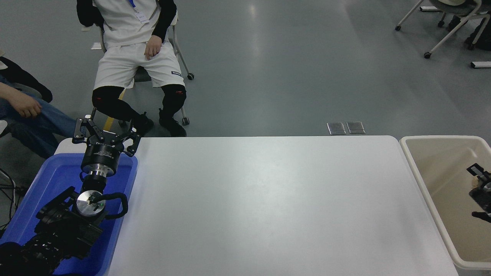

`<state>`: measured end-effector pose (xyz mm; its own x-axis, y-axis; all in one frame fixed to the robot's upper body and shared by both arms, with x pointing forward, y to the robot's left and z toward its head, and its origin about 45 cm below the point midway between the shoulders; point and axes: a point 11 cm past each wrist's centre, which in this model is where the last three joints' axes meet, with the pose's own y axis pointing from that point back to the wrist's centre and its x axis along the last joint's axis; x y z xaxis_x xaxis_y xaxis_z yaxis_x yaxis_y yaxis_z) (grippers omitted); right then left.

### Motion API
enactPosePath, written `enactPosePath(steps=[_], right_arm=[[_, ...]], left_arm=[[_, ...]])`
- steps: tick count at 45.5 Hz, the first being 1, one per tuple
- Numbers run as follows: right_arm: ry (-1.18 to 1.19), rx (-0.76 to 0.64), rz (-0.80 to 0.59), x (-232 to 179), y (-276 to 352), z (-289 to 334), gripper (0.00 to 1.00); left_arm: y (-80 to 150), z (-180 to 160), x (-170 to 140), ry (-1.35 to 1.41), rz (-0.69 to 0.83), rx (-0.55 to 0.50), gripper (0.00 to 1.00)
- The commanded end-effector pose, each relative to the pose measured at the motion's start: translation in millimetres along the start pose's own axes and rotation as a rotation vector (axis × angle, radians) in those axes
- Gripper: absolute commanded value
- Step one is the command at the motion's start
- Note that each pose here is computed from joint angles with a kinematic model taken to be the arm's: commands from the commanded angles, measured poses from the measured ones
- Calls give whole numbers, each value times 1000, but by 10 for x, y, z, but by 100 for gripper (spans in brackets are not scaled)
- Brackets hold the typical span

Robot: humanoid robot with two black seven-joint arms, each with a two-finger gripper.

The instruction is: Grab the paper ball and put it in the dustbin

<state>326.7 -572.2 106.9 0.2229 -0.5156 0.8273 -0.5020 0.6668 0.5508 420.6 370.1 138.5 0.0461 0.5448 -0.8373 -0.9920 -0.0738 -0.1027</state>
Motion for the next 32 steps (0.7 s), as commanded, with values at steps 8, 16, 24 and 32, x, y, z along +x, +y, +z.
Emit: enactPosePath(steps=[8,16,24,32], right_arm=[[-10,-15,120,136,-5,72,79],[-14,-14,124,140,-3,64,91],[-25,-13,124,150,-2,50,99],[-24,-13,127,156,-2,51,99]], left_arm=[[0,3,0,-1,0,0,99],[0,-5,-2,1,0,1,99],[0,-5,-2,1,0,1,99],[0,4,1,1,0,-1,99]])
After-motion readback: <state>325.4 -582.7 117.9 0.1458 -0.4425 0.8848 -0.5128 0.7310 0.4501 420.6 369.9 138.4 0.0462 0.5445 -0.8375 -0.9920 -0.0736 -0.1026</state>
